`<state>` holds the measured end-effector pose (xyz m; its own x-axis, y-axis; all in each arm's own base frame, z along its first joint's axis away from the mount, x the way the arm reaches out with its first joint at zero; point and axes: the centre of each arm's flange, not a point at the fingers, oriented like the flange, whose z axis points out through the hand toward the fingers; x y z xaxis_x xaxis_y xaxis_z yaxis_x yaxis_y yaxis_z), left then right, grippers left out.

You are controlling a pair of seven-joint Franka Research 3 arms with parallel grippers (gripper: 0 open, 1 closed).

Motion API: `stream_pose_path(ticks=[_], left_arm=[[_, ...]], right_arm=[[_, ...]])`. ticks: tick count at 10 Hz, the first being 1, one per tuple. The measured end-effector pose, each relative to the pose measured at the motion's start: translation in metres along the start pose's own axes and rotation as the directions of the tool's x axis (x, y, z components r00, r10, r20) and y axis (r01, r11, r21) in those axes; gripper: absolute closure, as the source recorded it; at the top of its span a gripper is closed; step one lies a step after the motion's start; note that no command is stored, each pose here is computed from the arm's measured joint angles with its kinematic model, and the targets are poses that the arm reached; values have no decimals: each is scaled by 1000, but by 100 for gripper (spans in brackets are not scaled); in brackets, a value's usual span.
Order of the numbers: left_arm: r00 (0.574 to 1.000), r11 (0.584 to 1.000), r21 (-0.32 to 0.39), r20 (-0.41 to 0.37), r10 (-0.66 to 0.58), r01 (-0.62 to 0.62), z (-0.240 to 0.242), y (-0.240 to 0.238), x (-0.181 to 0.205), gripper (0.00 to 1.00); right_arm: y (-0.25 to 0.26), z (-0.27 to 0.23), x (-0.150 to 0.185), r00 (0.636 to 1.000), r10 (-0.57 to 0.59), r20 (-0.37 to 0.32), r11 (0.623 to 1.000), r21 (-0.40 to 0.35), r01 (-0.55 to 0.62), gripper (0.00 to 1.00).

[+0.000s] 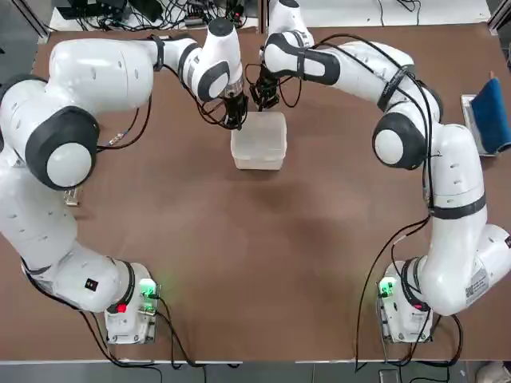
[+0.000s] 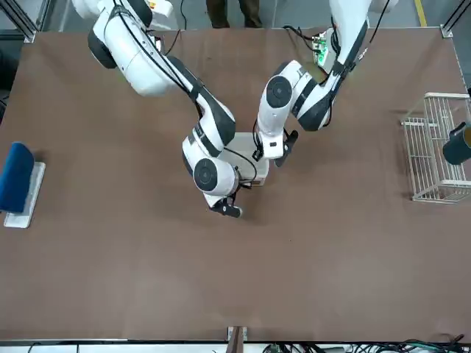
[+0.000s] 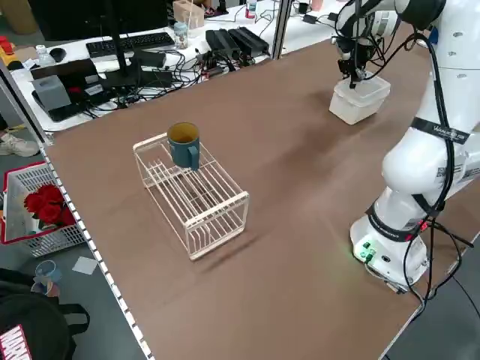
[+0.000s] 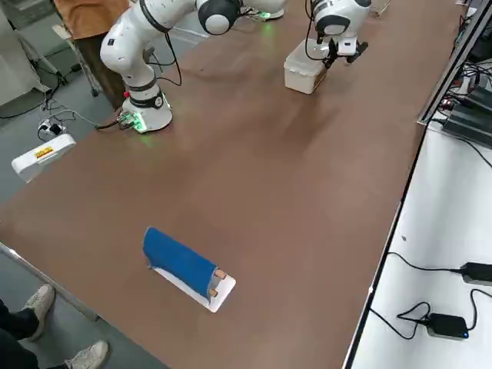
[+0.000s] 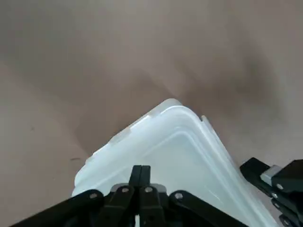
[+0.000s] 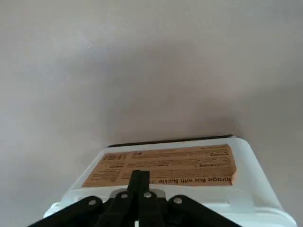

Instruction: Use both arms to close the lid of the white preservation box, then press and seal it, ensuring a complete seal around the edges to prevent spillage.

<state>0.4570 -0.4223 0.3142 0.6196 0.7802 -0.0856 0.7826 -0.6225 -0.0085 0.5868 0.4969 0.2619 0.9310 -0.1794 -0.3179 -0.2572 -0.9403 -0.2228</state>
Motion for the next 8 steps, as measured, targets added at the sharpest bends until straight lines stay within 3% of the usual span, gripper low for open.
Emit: stream_pose_path(ticks=[5,8], left_arm=[[1000,1000,-2,0,-1,1,-1,0,1,99],[999,999,-25,-2,-33,33,-7,4,25,99]], right_arm=[[0,1,-3,1000,5,11,1000,-9,-5,99],[0,0,-3,1000,7,18,1000,-8,-7,99]])
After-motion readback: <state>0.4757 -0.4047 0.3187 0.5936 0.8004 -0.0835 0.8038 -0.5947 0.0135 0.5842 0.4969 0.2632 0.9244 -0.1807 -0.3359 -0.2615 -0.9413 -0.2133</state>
